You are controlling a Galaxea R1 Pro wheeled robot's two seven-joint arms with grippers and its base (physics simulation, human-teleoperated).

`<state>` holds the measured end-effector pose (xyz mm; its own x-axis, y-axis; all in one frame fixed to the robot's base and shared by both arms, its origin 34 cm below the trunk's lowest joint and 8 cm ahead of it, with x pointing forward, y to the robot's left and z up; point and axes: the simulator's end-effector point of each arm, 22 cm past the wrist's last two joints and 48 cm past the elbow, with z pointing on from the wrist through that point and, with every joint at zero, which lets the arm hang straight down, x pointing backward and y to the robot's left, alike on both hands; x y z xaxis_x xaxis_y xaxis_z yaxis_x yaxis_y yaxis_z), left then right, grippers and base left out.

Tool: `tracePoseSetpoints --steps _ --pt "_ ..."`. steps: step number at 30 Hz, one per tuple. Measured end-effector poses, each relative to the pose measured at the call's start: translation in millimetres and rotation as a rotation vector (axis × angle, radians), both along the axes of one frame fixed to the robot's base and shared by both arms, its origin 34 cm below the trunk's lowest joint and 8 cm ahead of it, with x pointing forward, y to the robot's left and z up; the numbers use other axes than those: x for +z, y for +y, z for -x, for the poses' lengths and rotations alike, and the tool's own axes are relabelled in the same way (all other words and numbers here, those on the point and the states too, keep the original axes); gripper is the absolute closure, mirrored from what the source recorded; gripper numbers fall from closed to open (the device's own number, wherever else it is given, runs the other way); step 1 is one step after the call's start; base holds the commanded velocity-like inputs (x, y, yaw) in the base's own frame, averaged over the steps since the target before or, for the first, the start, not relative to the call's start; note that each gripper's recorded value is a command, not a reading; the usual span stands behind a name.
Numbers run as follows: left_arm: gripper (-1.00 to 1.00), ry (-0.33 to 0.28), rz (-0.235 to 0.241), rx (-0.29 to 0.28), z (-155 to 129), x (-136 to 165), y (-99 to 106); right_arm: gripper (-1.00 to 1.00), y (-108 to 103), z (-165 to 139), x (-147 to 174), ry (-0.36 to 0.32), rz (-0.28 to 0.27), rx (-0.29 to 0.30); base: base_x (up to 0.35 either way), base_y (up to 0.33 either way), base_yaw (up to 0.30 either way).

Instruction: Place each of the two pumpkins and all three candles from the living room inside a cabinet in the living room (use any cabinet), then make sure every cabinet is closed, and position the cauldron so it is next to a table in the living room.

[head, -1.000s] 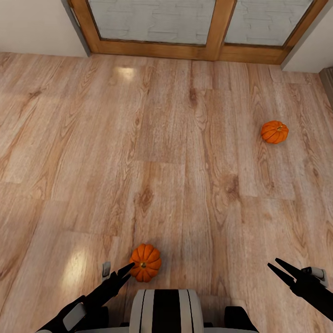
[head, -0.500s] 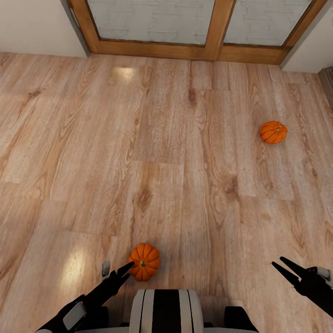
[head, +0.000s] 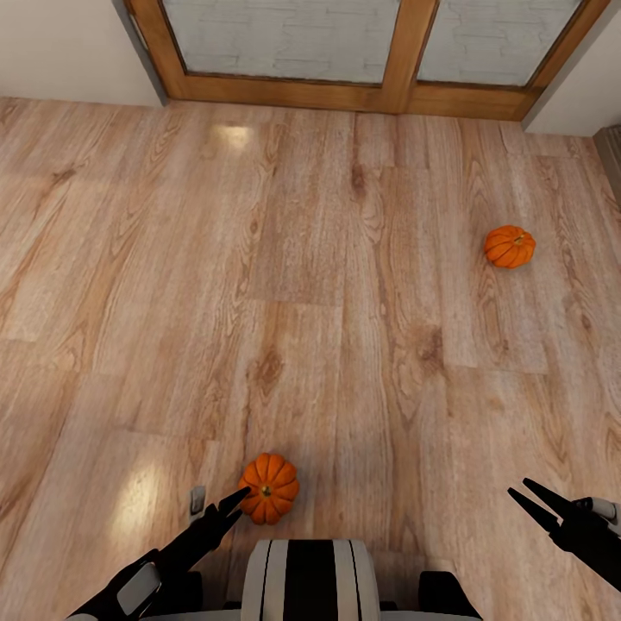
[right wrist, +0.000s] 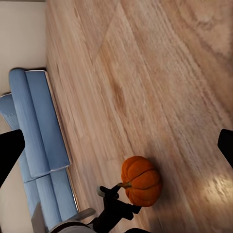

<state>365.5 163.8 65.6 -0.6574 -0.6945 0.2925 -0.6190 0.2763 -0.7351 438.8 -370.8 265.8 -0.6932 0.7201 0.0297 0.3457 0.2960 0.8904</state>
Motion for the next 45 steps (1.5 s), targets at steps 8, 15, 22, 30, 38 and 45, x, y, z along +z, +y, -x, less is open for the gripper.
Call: tracePoseSetpoints --steps 8,15,22,30,38,45 --pt "-1.00 -0.008 0.005 0.004 -1.9 1.4 -0.2 -1.00 -0.1 0.1 -0.1 0.000 0.000 0.000 0.000 -0.046 0.000" --pt "-1.00 -0.012 0.010 0.001 -1.8 2.6 -1.4 -1.00 -0.1 0.2 -0.2 0.001 0.000 0.000 -0.048 -0.020 0.000" --pt "-1.00 -0.013 0.007 0.011 -3.3 2.4 0.6 -1.00 -0.1 0.0 0.0 0.000 0.000 0.000 -0.040 -0.024 0.000" --pt "-1.00 -0.017 0.010 0.011 -4.0 3.0 -0.4 -1.00 0.0 0.1 0.0 0.000 0.000 0.000 -0.003 -0.053 0.000" --pt "-1.00 -0.017 0.009 0.010 -4.2 2.9 -0.7 -1.00 -0.1 0.1 -0.1 0.000 0.000 0.000 0.000 -0.052 0.000" --pt "-1.00 -0.017 0.010 0.010 -4.3 2.9 -0.8 -1.00 -0.1 0.1 -0.1 0.000 0.000 0.000 0.000 -0.005 0.000"
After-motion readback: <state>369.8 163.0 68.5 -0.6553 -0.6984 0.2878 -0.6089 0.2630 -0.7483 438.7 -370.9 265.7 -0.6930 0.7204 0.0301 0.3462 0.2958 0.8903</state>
